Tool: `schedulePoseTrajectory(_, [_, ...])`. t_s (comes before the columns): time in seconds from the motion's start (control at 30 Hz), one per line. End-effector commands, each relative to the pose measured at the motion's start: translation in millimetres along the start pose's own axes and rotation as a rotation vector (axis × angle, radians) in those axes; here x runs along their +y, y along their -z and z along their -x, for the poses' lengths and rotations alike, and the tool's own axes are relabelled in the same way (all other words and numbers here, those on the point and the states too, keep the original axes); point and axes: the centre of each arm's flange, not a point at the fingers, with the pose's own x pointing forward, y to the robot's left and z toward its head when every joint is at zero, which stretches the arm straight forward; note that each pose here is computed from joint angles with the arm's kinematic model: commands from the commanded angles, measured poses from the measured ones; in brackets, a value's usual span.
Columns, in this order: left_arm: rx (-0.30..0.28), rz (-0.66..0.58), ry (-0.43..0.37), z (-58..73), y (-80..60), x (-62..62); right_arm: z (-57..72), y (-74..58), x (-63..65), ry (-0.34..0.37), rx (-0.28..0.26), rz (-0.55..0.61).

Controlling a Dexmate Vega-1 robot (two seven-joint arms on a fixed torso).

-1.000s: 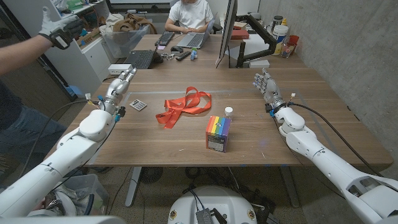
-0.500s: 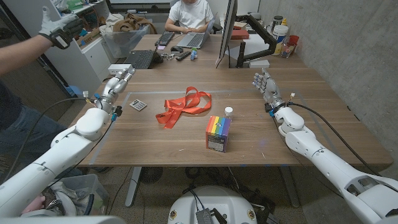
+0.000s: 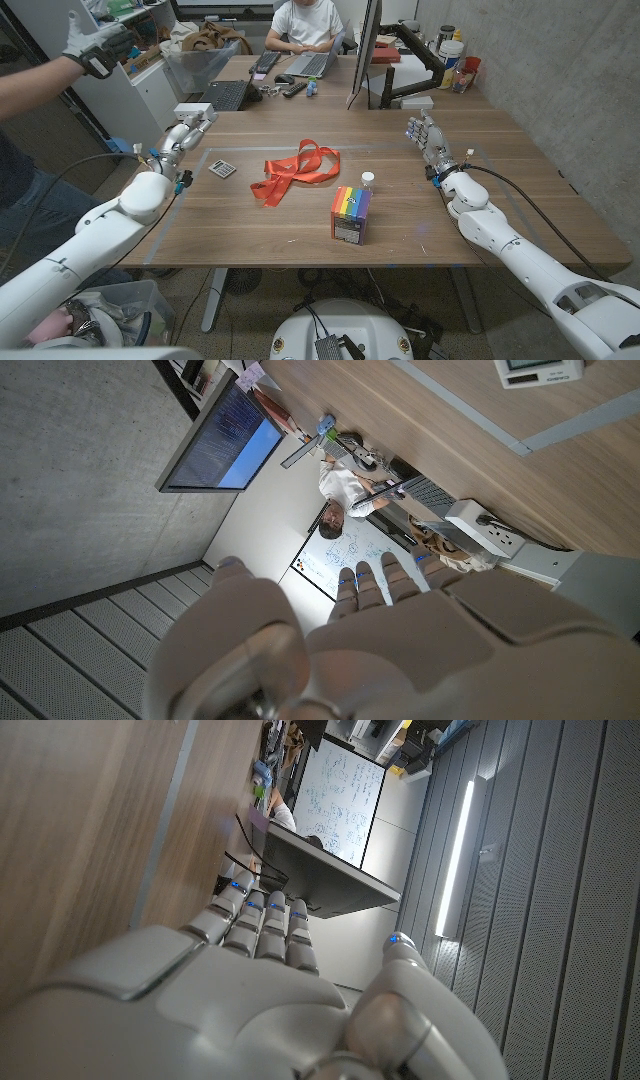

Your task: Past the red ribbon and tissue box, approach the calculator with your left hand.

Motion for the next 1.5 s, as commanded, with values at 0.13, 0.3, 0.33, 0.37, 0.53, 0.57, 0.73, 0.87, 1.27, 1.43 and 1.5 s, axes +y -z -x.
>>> schedulePoseTrajectory(0.13, [0.029,-0.08,0.004,-3.2,-0.5,3.9,0.6,-0.2,-0.5,0.003,0.004,0.021])
schedulePoseTrajectory(0.3, [0.035,-0.094,0.006,-5.2,-0.2,5.3,1.8,-1.1,-0.6,0.006,0.003,0.026])
schedulePoseTrajectory(0.33, [0.036,-0.097,0.004,-5.6,-0.3,5.7,2.0,-1.3,-0.6,0.006,0.002,0.024])
schedulePoseTrajectory(0.37, [0.037,-0.102,0.003,-5.8,-0.5,6.0,2.0,-1.7,-0.4,0.007,0.001,0.026])
schedulePoseTrajectory(0.53, [0.035,-0.13,-0.006,-6.3,-2.2,6.4,2.4,-2.9,0.9,0.004,-0.004,0.024])
schedulePoseTrajectory(0.57, [0.034,-0.133,-0.007,-6.3,-2.9,6.6,2.4,-3.0,1.2,0.003,-0.005,0.023])
schedulePoseTrajectory(0.73, [0.034,-0.19,-0.008,-5.8,-5.7,7.8,3.1,-2.1,1.8,0.004,-0.005,0.024])
schedulePoseTrajectory(0.87, [0.042,-0.212,0.005,-5.7,-6.2,7.5,3.8,-1.1,2.1,0.007,-0.005,0.02])
schedulePoseTrajectory(1.27, [0.071,-0.235,0.004,-7.9,-1.6,9.0,-1.3,-1.8,4.1,0.006,-0.011,0.021])
schedulePoseTrajectory(1.43, [0.081,-0.246,0.003,-9.1,0.2,10.5,-2.2,0.4,4.1,0.012,-0.011,0.013])
schedulePoseTrajectory(1.5, [0.085,-0.247,-0.002,-9.8,1.2,12.2,-2.6,2.0,4.3,0.011,-0.008,0.012])
